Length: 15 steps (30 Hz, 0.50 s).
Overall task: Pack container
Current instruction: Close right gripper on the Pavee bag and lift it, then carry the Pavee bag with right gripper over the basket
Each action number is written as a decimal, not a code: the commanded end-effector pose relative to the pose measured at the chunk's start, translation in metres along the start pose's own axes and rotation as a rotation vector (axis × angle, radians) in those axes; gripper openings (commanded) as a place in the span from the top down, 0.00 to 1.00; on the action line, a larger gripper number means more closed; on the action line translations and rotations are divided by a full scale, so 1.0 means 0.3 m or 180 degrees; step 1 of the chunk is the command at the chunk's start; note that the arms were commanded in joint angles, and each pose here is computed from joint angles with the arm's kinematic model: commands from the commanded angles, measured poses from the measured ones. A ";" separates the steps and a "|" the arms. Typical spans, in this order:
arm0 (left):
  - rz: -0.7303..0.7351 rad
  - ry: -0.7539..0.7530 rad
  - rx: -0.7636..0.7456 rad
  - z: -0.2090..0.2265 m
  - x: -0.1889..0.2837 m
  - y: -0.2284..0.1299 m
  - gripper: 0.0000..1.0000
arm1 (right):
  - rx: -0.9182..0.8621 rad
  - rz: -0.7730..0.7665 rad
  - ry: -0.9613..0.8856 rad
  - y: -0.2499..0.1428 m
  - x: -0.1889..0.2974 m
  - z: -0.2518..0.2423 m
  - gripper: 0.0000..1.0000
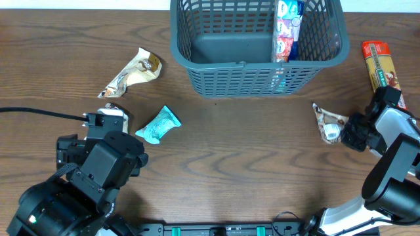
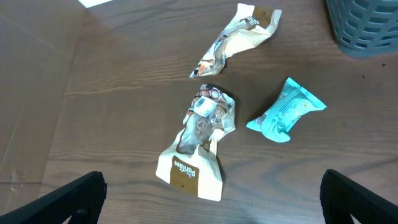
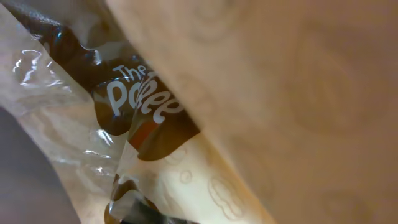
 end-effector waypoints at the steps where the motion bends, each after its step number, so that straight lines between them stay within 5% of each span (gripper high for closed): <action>1: -0.0054 0.0018 -0.0015 0.010 0.012 0.014 0.01 | 0.0311 0.0284 0.0121 -0.030 -0.033 0.020 0.99; 8: -0.0054 0.0018 -0.0013 0.010 0.012 0.014 0.01 | 0.0847 0.0247 0.0640 -0.019 0.072 0.176 0.99; 15: -0.0054 0.0018 -0.0015 0.010 0.012 0.014 0.01 | 0.1230 0.0010 0.1083 0.034 0.351 0.345 0.99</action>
Point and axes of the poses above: each gripper's point midway between its finger pads, its own x axis back along the fingers, its own z axis along the line the jaws close on, y = z × x, the point moved 5 cm from there along x, back along the fingers, and after that the axes turned 12 degrees about x, right-handed, at the moved point
